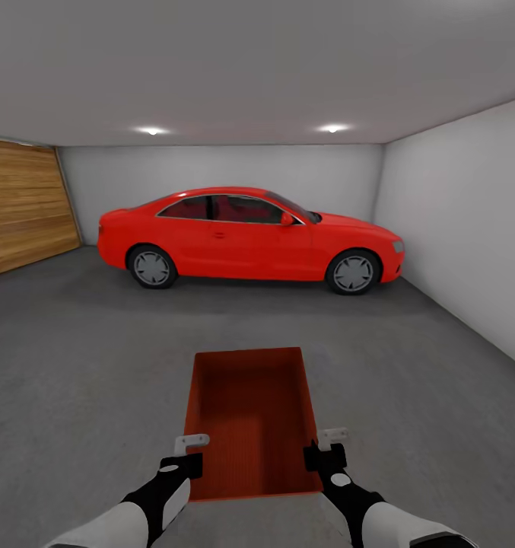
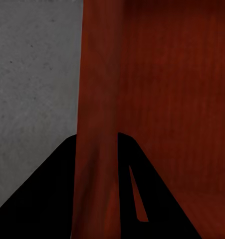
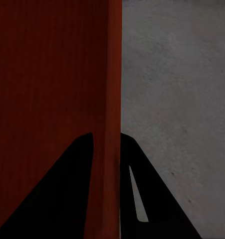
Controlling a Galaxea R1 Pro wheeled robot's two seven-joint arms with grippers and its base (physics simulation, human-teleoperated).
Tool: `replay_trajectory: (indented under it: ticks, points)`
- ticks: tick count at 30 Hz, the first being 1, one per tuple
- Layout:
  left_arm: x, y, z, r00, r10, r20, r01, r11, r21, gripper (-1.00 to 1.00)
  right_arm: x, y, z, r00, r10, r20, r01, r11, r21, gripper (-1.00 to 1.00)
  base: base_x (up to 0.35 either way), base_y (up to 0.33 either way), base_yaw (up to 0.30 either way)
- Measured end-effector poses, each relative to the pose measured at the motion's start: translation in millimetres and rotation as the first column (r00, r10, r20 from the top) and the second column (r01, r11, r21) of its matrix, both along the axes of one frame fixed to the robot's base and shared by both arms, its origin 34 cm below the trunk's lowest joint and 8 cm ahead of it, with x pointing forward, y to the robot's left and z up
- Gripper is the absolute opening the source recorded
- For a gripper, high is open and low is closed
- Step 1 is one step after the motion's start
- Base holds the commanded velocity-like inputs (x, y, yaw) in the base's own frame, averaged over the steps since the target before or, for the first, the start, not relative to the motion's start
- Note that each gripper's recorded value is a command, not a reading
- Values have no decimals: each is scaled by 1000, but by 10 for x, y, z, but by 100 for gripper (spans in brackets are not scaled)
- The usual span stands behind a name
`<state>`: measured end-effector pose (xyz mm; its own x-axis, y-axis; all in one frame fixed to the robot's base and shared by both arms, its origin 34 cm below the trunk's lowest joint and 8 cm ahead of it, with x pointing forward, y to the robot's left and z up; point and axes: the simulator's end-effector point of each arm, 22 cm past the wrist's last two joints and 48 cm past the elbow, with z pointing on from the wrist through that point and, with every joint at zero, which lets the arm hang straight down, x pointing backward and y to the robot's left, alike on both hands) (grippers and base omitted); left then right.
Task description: Move the two storage containers from the living room to the garage. In the garage, place one container on the floor and stack the other container on top of it (either order is fine).
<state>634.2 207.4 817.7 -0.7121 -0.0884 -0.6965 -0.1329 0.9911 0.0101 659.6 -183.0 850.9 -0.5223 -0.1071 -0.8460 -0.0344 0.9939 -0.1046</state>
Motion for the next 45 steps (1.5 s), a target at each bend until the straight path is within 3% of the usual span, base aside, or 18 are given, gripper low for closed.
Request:
replay_trajectory:
  ticks: [45]
  points:
    - [-2,-2,-2,1000,1,-1,-1,1000,-1,-100,0,0,-1,1000,0,-1,0,1000,0,-100,318,0,0]
